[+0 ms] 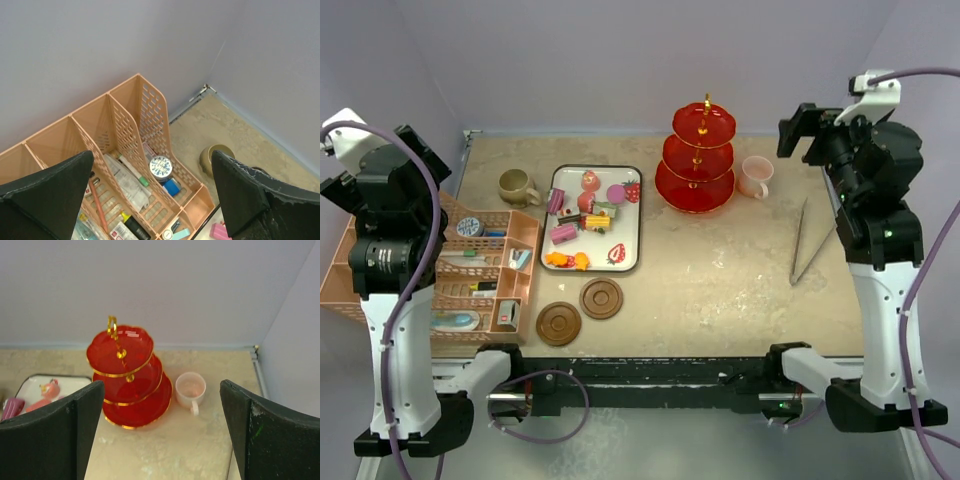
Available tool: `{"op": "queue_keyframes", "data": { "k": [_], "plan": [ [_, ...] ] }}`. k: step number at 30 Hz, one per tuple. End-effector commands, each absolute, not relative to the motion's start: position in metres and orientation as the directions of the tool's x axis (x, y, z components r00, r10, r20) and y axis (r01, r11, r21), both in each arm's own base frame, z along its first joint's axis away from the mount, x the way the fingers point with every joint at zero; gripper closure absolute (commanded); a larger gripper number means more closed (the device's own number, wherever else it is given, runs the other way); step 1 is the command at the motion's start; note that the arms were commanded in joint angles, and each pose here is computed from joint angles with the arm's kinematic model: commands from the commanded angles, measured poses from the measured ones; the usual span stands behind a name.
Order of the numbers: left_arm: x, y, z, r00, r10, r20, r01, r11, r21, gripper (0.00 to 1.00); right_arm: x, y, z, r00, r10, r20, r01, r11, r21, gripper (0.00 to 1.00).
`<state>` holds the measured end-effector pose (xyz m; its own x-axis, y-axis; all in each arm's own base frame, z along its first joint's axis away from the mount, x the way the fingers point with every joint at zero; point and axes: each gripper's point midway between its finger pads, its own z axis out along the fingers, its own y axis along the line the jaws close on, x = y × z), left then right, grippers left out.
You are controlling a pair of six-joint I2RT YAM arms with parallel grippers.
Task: Serve the afternoon tea
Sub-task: Adjust the desert table at the center of the board.
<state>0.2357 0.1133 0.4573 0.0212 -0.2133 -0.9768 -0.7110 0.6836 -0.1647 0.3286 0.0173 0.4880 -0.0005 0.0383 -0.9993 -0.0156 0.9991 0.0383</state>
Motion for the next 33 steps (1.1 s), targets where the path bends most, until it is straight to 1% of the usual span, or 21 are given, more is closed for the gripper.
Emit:
{"op": "queue_keyframes", "data": {
  "k": [1,8,11,17,20,25,29,33],
  "plan": [
    [0.234,0.104,0.445,0.026,-0.241,-0.970,-0.674,0.713,-0.195,0.01,0.313,0.035,0.465,-0.038,0.088,-0.995,-0.103,0.990,0.091,0.01],
    [0.245,0.065,0.375,-0.163,-0.295,-0.941,-0.522,0.835,-0.172,0.01,0.289,0.062,0.393,-0.180,0.196,-0.964,-0.202,0.952,0.231,0.01],
    [0.251,0.044,0.344,-0.225,-0.325,-0.918,-0.440,0.875,-0.202,0.01,0.281,0.075,0.357,-0.270,0.233,-0.934,-0.233,0.925,0.298,0.01],
    [0.256,0.016,0.289,-0.327,-0.342,-0.881,-0.327,0.916,-0.234,0.01,0.286,0.085,0.313,-0.399,0.245,-0.884,-0.222,0.909,0.352,0.01],
    [0.257,0.015,0.273,-0.339,-0.337,-0.878,-0.323,0.919,-0.227,0.01,0.297,0.090,0.304,-0.439,0.242,-0.865,-0.224,0.903,0.366,0.03],
    [0.266,0.012,0.259,-0.301,-0.353,-0.886,-0.312,0.914,-0.258,0.01,0.325,0.093,0.299,-0.472,0.241,-0.848,-0.200,0.907,0.369,0.07],
    [0.272,0.008,0.240,-0.305,-0.355,-0.884,-0.298,0.917,-0.265,0.01,0.349,0.092,0.298,-0.479,0.242,-0.844,-0.167,0.919,0.358,0.10],
    [0.275,0.007,0.239,-0.282,-0.350,-0.893,-0.283,0.920,-0.271,0.01,0.368,0.097,0.300,-0.471,0.209,-0.857,-0.156,0.936,0.314,0.12]
  ]
}}
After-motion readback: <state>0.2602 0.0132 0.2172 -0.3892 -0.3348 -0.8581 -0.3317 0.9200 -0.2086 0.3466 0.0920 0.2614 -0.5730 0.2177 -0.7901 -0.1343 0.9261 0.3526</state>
